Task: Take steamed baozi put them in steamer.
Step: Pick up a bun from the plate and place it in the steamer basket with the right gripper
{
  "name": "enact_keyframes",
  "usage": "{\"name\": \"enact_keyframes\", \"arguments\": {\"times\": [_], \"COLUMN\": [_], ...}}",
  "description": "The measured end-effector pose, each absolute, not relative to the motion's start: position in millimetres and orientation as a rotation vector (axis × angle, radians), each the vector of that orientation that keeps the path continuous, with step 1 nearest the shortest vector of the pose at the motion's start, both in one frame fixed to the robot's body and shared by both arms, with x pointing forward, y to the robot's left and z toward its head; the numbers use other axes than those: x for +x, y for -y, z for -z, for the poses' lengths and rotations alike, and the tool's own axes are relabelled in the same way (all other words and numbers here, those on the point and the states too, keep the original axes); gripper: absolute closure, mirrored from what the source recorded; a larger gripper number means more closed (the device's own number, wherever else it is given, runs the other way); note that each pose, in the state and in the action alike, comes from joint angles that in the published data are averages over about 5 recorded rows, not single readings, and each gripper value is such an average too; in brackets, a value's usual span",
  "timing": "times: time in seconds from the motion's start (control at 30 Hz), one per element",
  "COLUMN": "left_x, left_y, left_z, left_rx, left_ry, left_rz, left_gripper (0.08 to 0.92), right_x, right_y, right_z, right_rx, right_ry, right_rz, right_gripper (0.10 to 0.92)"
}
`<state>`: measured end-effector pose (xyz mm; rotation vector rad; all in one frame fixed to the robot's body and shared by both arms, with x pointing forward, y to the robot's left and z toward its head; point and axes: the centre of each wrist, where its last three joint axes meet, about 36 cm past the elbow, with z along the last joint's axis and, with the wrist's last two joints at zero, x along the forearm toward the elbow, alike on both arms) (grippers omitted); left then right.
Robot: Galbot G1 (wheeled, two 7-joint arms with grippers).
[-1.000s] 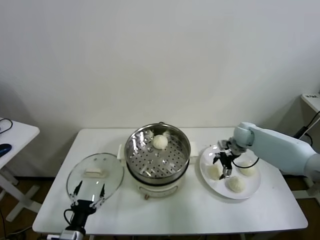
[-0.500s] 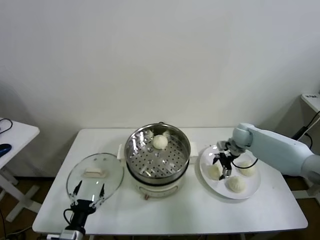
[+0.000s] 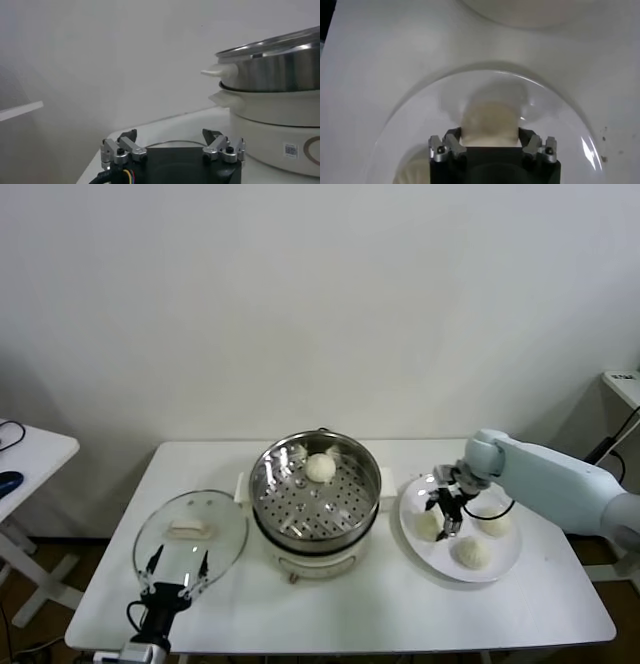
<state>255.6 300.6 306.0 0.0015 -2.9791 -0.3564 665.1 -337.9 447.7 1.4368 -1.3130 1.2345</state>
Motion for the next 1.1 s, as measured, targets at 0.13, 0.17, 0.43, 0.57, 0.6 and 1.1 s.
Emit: {"name": "enact_keyframes", "arguments": {"times": [0.13, 0.17, 0.43, 0.57, 0.6, 1.1], "left_x": [255, 255, 255, 256, 256, 260], "left_y": [-302, -302, -302, -301, -301, -293], "left_z": [-306, -306, -306, -306, -306, -312], "left_rx": [0.008, 0.009, 0.014, 0.012, 0.011, -0.02], "left_ry": [2.979, 2.979, 2.978, 2.981, 2.982, 3.002], "left_rz": [0.356, 0.356, 0.351, 0.349, 0.349, 0.349], "left_gripper": [0.177, 0.177, 0.177, 0.177, 0.177, 0.177], "right_x": [667, 668, 684, 694, 696, 702], "right_y": [340, 341, 344, 340, 338, 242], "right_z": [-456, -460, -522, -571, -584, -697], "right_rx": [1.434, 1.432, 1.428, 1.433, 1.436, 1.573], "right_ry": [1.338, 1.347, 1.443, 1.507, 1.524, 1.624], "right_rz": [-1.227, -1.225, -1.211, -1.208, -1.205, -1.177], "right_gripper": [0.302, 0.303, 0.302, 0.301, 0.301, 0.301]}}
